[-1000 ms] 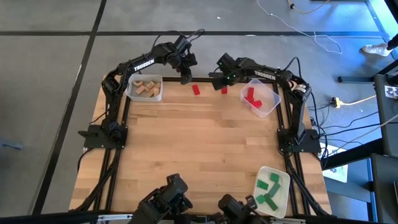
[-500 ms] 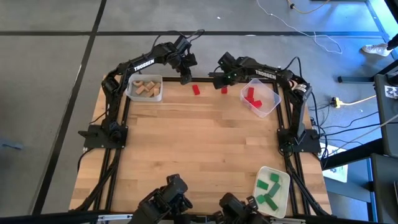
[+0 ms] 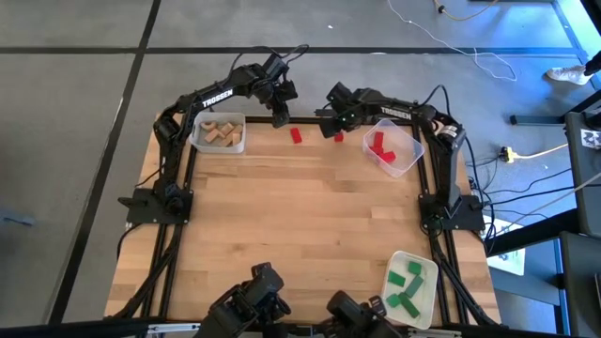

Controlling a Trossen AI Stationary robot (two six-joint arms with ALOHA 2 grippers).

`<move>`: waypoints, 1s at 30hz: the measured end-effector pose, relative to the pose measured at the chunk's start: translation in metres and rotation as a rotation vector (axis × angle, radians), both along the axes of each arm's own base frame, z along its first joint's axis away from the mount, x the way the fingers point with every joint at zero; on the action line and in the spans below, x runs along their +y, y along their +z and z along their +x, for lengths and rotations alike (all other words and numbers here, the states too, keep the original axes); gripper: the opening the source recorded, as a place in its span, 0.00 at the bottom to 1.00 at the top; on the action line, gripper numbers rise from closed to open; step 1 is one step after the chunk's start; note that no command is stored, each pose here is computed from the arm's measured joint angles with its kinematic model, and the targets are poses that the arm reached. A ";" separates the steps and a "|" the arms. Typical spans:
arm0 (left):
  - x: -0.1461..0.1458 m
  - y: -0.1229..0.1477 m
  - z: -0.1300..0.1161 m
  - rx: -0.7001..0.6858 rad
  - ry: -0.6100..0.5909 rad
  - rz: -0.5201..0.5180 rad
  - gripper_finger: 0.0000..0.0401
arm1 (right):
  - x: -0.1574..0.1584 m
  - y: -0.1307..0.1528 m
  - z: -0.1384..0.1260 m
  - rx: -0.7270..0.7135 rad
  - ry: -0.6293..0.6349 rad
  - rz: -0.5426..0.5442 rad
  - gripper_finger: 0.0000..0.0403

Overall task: Sort & place blocks by color
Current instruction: Put the red block into the transparent bin

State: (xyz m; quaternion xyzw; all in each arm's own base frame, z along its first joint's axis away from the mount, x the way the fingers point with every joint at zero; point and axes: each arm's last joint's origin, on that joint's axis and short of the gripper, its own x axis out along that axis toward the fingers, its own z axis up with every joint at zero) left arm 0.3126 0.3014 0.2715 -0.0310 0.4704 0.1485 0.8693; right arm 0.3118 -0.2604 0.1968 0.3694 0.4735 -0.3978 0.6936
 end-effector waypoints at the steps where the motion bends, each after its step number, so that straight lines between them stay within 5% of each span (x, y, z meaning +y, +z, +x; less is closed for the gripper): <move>1: 0.000 0.000 0.000 0.000 0.000 0.000 0.39 | -0.001 -0.002 0.001 0.002 0.000 0.000 0.52; 24: 0.000 0.000 0.000 -0.001 0.000 0.001 0.39 | -0.011 -0.054 0.010 0.097 -0.014 0.015 0.52; 30: 0.000 0.000 0.000 0.000 0.000 0.001 0.39 | -0.011 -0.058 0.011 0.100 -0.040 0.020 0.36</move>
